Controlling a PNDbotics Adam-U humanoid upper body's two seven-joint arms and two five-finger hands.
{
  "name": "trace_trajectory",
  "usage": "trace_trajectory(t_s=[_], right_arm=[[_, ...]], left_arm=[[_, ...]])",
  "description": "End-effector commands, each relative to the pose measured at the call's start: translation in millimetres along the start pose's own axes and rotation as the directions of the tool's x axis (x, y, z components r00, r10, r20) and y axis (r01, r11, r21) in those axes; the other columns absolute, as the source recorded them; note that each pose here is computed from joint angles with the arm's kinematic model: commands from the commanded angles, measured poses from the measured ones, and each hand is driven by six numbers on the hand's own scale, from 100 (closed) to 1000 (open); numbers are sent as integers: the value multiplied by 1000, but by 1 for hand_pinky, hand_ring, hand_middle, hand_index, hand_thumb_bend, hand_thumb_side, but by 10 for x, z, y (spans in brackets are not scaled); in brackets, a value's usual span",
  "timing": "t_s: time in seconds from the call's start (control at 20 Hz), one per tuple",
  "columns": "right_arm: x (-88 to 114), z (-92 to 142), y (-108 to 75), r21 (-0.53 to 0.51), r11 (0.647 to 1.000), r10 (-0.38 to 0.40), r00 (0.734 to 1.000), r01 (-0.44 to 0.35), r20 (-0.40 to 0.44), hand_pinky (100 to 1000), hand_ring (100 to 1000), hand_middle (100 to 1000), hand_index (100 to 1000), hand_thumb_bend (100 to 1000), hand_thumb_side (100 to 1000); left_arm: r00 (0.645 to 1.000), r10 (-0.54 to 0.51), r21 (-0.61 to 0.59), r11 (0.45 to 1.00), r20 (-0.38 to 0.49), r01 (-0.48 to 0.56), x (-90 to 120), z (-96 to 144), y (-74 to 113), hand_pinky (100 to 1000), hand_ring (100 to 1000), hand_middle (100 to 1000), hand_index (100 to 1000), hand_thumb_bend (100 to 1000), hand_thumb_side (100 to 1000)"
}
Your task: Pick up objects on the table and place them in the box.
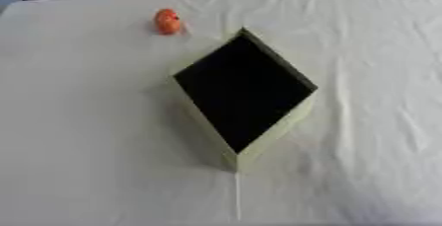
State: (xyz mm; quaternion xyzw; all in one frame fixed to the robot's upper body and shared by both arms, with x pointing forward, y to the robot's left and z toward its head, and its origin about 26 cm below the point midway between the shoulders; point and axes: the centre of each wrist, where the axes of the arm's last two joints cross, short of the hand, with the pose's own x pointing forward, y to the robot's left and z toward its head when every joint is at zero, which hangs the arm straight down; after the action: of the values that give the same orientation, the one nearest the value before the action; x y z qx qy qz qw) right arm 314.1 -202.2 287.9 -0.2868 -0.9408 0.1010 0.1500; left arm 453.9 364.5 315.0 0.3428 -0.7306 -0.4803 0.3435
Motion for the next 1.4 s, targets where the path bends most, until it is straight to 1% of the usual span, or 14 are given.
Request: trace_trajectory(t_s=[0.05, 0.2, 0.3, 0.35, 0.4, 0.45, 0.6, 0.7, 0.8, 0.95, 1.05, 1.2, 1.35, 1.4], right_arm=[[51, -59, -33, -10, 1000, -9, 1000, 9, 28, 694, 830, 642, 769, 100, 757], [51, -57, -32, -10, 1000, -11, 1000, 11, 26, 694, 830, 642, 769, 100, 758], [51, -57, -31, -11, 1000, -12, 1000, 13, 25, 694, 830, 642, 769, 100, 758], [52, -57, -30, -12, 1000, -13, 1000, 13, 25, 694, 830, 642, 769, 100, 758], [53, -58, -29, -12, 1000, -14, 1000, 14, 25, 694, 830, 642, 769, 100, 758], [55, -60, -29, -12, 1000, -14, 1000, 15, 26, 694, 830, 642, 769, 100, 758], [63, -68, -23, -12, 1000, -19, 999, 19, 29, 694, 830, 642, 769, 100, 758], [67, -72, -20, -12, 1000, -22, 999, 22, 31, 694, 830, 642, 768, 100, 759], [71, -77, -19, -13, 1000, -23, 999, 24, 33, 694, 831, 642, 768, 100, 759], [73, -80, -19, -14, 1000, -24, 999, 24, 35, 694, 831, 642, 768, 100, 759], [74, -80, -17, -14, 1000, -25, 999, 26, 35, 694, 831, 642, 768, 100, 759], [74, -80, -16, -14, 1000, -26, 999, 27, 36, 693, 831, 641, 768, 100, 759], [75, -79, -15, -15, 999, -28, 999, 29, 36, 693, 831, 641, 768, 100, 759], [75, -80, -16, -16, 999, -29, 999, 29, 36, 693, 831, 641, 768, 100, 760]], left_arm=[[998, -55, -39, 998, 36, 57, 53, -109, 69, 648, 746, 739, 914, 100, 556], [996, -73, -101, 992, 54, 78, 111, -233, -15, 658, 758, 744, 889, 109, 548], [995, -84, -141, 986, 60, 92, 133, -292, -68, 665, 767, 756, 891, 176, 566], [994, -90, -160, 982, 62, 99, 142, -316, -89, 669, 771, 759, 893, 243, 587], [993, -98, -176, 978, 64, 108, 153, -340, -107, 670, 771, 760, 894, 260, 595], [992, -105, -188, 975, 67, 116, 164, -362, -120, 674, 775, 763, 894, 325, 627], [989, -125, -209, 968, 81, 139, 218, -438, -151, 679, 779, 763, 891, 341, 635], [987, -134, -224, 963, 90, 151, 245, -478, -178, 690, 792, 770, 894, 339, 613], [985, -143, -253, 954, 97, 163, 257, -506, -219, 701, 808, 796, 890, 301, 565], [986, -138, -293, 943, 90, 159, 252, -529, -277, 721, 831, 827, 892, 183, 441], [989, -123, -315, 938, 84, 143, 251, -539, -301, 726, 836, 827, 904, 158, 386], [989, -116, -341, 930, 86, 139, 271, -552, -307, 729, 842, 831, 915, 186, 355], [988, -125, -350, 925, 93, 150, 298, -567, -307, 727, 844, 836, 921, 188, 260], [987, -130, -352, 923, 95, 155, 301, -569, -307, 725, 844, 837, 920, 163, 182]])
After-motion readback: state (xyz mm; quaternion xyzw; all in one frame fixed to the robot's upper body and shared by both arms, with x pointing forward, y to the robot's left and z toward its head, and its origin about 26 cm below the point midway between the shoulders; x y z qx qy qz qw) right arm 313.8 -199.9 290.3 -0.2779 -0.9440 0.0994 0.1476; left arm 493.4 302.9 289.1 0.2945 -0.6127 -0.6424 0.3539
